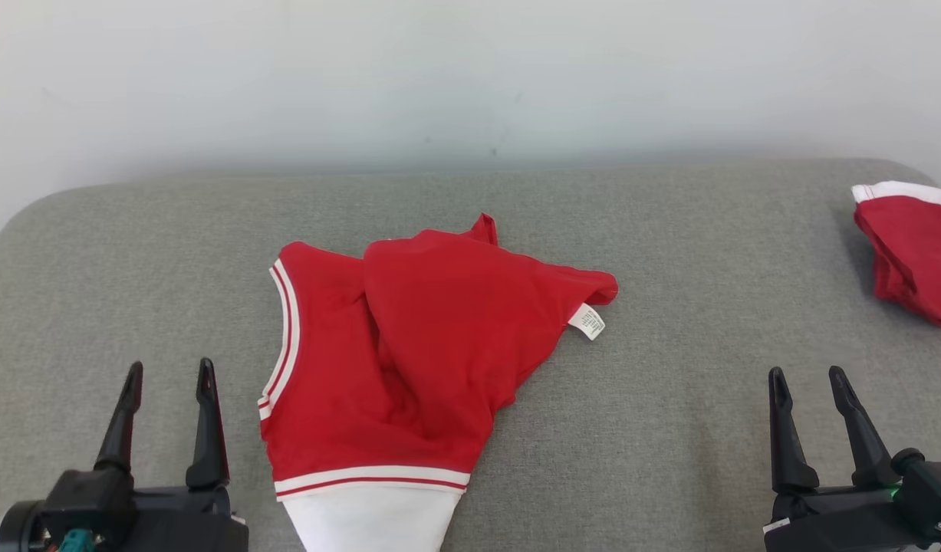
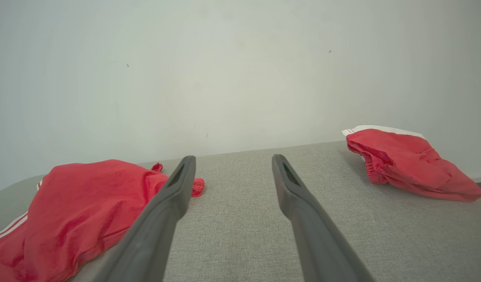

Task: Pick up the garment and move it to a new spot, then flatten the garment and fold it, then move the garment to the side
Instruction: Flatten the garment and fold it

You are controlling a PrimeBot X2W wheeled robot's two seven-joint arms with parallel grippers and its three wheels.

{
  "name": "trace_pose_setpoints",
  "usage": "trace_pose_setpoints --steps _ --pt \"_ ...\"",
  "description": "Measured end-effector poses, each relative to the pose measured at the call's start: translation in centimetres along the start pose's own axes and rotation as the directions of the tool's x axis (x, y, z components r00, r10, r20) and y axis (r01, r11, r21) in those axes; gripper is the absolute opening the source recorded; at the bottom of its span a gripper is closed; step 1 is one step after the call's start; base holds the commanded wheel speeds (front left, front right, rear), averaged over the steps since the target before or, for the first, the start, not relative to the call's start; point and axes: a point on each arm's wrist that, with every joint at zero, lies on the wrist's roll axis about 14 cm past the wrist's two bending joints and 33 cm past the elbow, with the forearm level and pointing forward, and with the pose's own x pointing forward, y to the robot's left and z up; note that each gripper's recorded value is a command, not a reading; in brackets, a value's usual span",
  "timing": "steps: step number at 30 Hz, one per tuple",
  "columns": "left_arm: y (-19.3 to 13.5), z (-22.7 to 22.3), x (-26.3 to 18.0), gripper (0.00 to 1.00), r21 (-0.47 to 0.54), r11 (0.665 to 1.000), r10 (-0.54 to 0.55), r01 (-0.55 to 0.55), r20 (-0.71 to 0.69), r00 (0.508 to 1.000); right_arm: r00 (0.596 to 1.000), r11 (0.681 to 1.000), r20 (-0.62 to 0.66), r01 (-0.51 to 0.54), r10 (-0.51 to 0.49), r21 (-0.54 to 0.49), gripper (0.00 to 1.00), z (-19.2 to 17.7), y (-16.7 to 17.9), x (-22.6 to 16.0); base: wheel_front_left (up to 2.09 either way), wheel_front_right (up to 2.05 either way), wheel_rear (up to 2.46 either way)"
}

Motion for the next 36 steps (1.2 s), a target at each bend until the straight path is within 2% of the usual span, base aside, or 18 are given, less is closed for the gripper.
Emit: trace_pose_setpoints --steps 14,36 --pt "0.4 -1.4 -4.1 1.00 -0.045 0.997 0.060 -0.063 -0.050 0.997 0.999 0.999 -0.012 -0.052 0.052 0.009 1.00 -0.4 1.7 -0.1 0.00 0.00 0.00" --pt "0.0 -4.7 -5.6 1.00 -0.066 0.995 0.061 -0.072 -0.153 0.986 0.997 0.999 -0.058 -0.050 0.051 0.018 1.00 -1.9 1.6 0.0 0.00 0.00 0.00"
